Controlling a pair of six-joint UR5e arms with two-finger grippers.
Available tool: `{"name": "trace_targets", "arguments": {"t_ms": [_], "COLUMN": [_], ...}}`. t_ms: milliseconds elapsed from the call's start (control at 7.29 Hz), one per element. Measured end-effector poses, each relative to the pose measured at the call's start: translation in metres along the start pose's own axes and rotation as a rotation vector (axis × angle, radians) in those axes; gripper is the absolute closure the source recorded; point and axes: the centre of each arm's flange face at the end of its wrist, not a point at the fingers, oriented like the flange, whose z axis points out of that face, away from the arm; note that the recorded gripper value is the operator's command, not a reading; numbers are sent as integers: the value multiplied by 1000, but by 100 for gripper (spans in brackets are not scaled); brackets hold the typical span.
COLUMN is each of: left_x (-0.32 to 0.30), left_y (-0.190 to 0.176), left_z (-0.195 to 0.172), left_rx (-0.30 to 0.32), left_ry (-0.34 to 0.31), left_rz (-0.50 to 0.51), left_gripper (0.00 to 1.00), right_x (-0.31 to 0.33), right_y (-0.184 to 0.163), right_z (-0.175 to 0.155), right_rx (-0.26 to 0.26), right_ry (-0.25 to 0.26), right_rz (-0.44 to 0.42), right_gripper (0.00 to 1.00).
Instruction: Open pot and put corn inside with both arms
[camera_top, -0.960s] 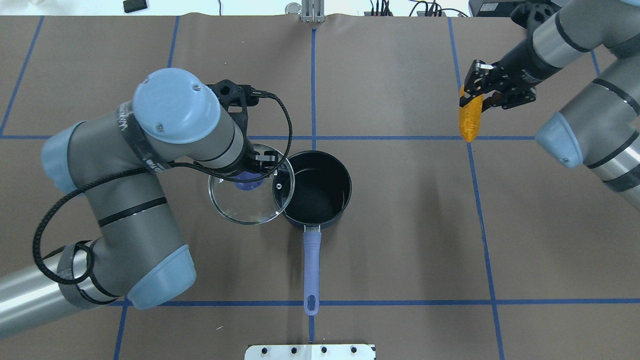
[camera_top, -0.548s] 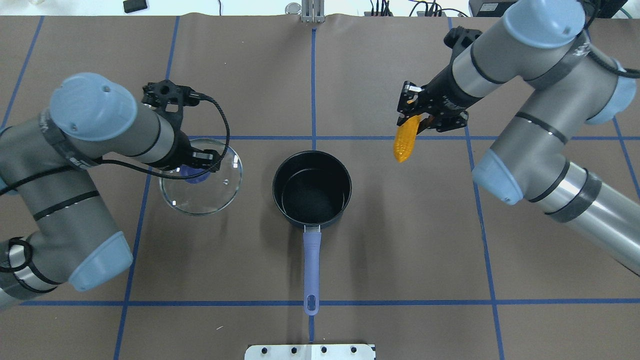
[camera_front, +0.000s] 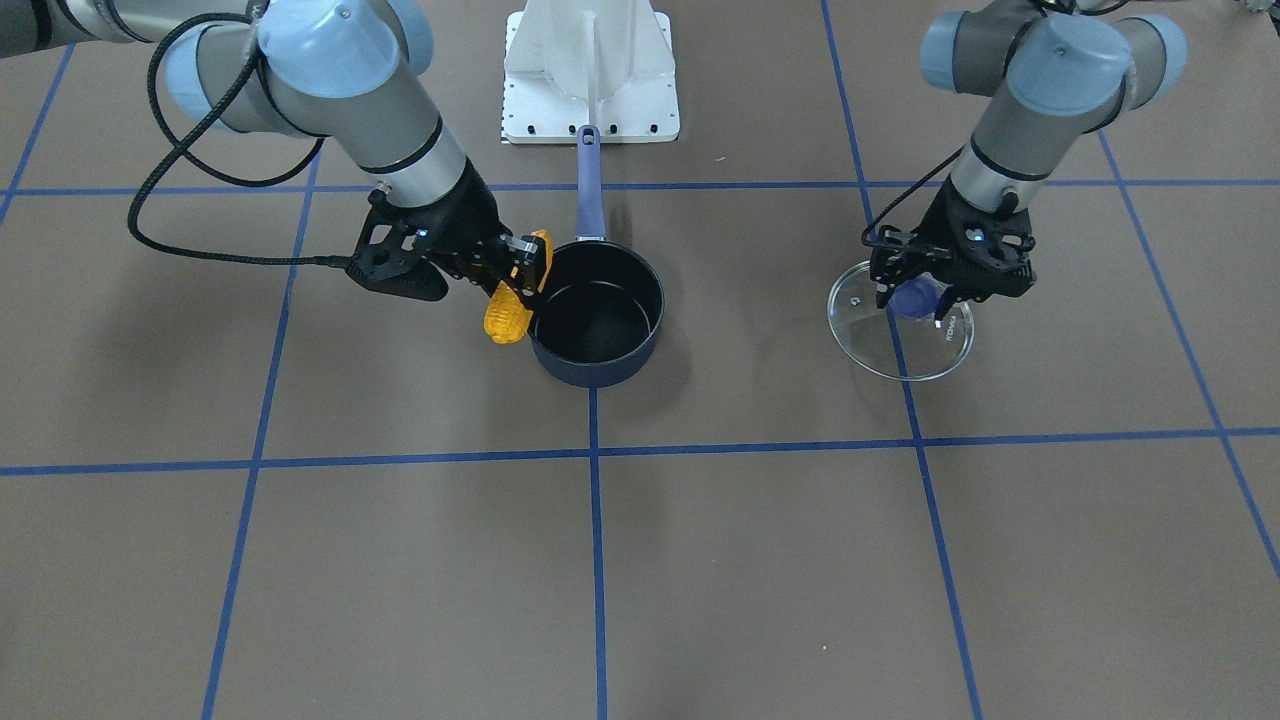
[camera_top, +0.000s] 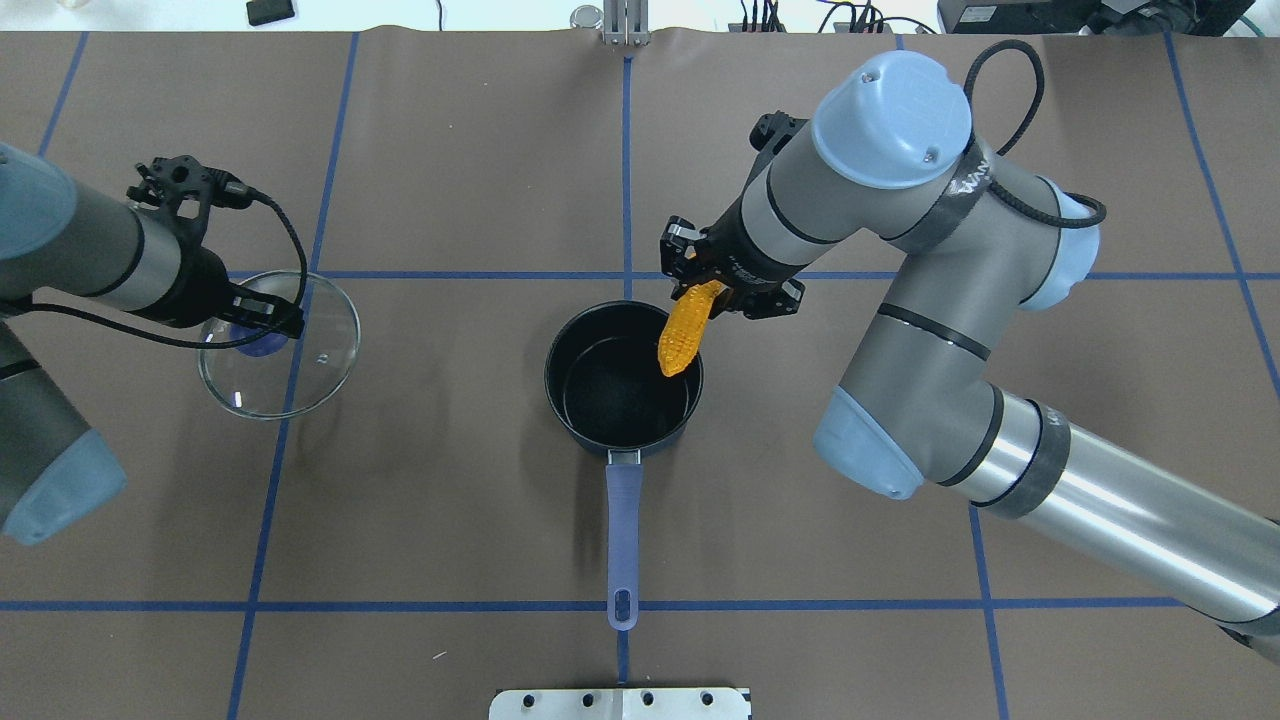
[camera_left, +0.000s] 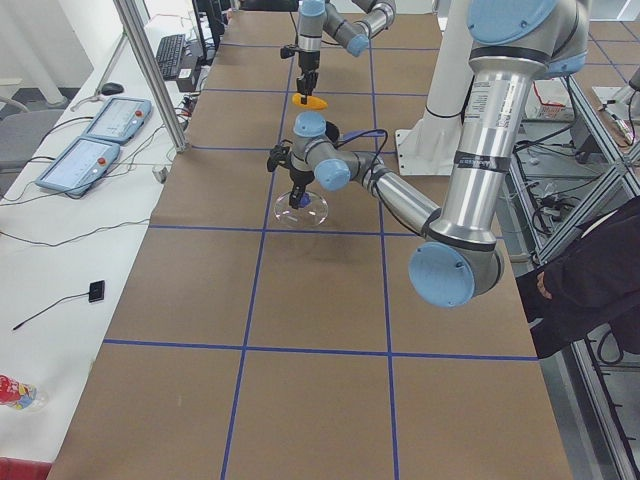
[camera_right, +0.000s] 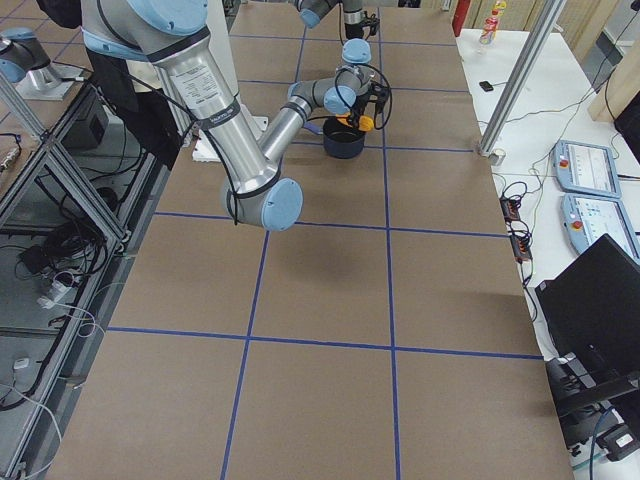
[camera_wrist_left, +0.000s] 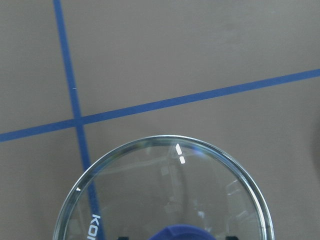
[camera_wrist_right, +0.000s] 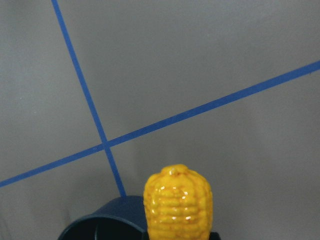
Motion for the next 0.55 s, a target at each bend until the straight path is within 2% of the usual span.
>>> {"name": "trace_targets", "arguments": {"t_ms": [548], "left_x": [-86], "left_y": [37], "left_z": [9], "left_rx": [-22], "left_ry": [-6], "left_rz": [57], "left_gripper": [48], "right_x": [-40], "right_y": [37], "right_z": [33], "right_rx": [27], "right_ry": [13], "right_rz": [-3], "right_gripper": [69]}}
